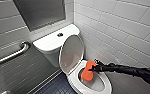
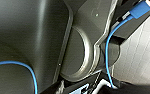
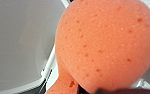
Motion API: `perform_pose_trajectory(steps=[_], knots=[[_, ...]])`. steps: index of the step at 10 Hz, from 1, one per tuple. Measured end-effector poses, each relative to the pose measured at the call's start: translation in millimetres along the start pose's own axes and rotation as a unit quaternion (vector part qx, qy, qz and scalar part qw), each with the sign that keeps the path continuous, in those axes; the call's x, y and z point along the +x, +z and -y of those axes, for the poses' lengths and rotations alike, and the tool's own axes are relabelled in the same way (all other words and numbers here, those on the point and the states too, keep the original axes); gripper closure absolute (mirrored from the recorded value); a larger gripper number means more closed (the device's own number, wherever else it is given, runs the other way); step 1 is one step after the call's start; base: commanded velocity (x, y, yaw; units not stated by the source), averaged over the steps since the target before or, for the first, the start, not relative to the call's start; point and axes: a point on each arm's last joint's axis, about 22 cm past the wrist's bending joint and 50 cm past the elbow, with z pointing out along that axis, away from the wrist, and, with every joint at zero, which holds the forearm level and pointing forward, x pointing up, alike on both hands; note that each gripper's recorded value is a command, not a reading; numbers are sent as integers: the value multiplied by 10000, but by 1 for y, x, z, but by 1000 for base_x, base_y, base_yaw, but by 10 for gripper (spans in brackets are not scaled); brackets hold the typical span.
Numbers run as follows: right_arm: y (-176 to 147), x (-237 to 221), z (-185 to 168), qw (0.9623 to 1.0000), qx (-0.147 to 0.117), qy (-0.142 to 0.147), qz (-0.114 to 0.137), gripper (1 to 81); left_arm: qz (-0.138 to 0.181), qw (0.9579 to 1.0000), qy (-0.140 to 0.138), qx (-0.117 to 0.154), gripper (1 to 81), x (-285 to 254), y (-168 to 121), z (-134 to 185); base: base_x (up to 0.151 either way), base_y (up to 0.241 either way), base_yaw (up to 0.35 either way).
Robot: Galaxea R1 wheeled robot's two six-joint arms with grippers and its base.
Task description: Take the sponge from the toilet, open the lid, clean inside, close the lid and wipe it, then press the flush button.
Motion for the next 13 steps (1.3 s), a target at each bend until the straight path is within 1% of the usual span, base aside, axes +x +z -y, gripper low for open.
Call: perform_pose_trajectory(steps=[1,2,4,5,6,7,8,10,12,13], knots=[[5,11,-9,9998,-119,88,-119,811,13,10000,-12,19,10,-3,-2,2,0,0,0],[11,23,-14,9992,-183,202,-283,811,47,10000,-47,60,10,-10,-4,5,0,0,0],[24,42,-25,9971,-312,394,-567,811,90,9998,-82,134,10,-19,-8,11,0,0,0],[29,44,-33,9957,-375,523,-660,811,84,9999,-81,127,10,-18,-7,11,0,0,0],[34,41,-41,9944,-384,651,-739,811,76,9999,-79,121,10,-17,-7,11,0,0,0],[36,38,-45,9930,-332,782,-823,811,78,9999,-80,115,10,-17,-6,10,0,0,0],[34,38,-49,9919,-281,850,-896,811,73,9999,-82,92,10,-17,-5,8,0,0,0],[23,23,-60,9908,-144,999,-898,811,71,9999,-80,89,10,-17,-5,7,0,0,0],[-4,0,-83,9891,-36,1181,-878,811,70,9999,-78,84,10,-17,-4,7,0,0,0],[-20,-10,-97,9876,-1,1280,-911,811,71,9999,-81,81,10,-17,-4,6,0,0,0]])
